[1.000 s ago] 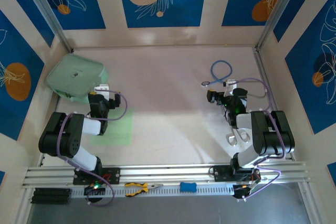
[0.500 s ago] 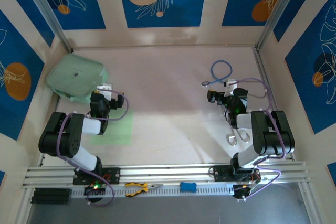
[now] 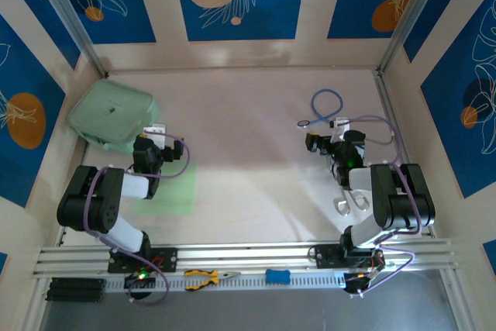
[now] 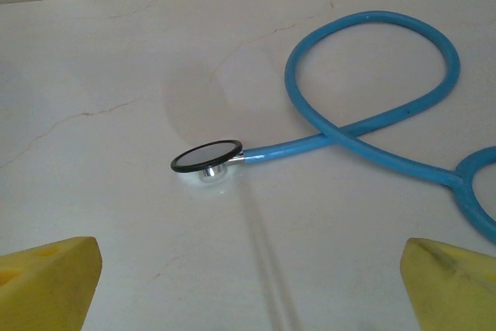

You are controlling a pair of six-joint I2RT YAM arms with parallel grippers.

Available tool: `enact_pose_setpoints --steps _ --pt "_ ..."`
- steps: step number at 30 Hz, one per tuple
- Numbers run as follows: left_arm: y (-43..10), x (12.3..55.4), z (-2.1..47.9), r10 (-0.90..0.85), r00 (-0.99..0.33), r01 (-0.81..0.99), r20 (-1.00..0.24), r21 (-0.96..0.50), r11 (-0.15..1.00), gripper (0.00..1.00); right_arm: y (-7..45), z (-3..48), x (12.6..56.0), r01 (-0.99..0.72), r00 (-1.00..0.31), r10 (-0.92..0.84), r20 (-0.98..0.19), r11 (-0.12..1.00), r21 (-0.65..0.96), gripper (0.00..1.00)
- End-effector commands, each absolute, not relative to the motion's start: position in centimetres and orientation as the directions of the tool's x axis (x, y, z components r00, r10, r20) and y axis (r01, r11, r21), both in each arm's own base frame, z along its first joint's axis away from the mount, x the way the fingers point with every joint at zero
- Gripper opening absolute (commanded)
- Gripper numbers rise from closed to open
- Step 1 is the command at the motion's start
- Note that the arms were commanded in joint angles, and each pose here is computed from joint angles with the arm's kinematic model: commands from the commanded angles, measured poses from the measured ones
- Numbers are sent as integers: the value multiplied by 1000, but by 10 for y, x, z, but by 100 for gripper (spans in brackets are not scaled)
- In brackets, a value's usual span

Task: Fold a paper plane with a square sheet of paper (pick it up from the middle)
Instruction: Move the square sheet of paper to the center of the table.

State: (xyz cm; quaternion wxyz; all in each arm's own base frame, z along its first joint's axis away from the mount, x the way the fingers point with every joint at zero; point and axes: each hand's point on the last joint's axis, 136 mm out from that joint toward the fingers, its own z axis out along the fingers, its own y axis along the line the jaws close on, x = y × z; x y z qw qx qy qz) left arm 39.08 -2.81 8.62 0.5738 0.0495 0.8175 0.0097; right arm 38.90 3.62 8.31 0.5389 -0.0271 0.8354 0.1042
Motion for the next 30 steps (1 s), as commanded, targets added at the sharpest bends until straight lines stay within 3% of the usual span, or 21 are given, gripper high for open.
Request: enact_pose_setpoints --steps 1,10,15,19,23,26,30 --pt "-30 388 96 112 -279 101 -954 87 991 100 40 97 393 -177 -366 31 -930 979 102 99" --pt "-21 367 119 85 -169 45 -982 78 996 100 45 107 384 -190 -323 4 -946 979 69 99" --pt "-10 362 140 26 -262 -22 -965 32 999 100 44 121 389 -130 -518 100 -849 973 193 99" --pt "-7 356 164 -22 -289 -50 -957 -8 999 100 44 140 387 -73 -561 190 -806 958 277 99" --pt "4 345 172 -195 -361 -174 -912 -140 975 100 41 146 378 144 -657 439 -614 871 469 99" --pt "0 332 160 -319 -466 -236 -825 -231 944 100 75 153 369 56 -764 455 -458 754 655 99" --pt "-43 322 142 -390 -589 -107 -708 -410 906 100 107 153 355 40 -833 451 -321 627 778 100"
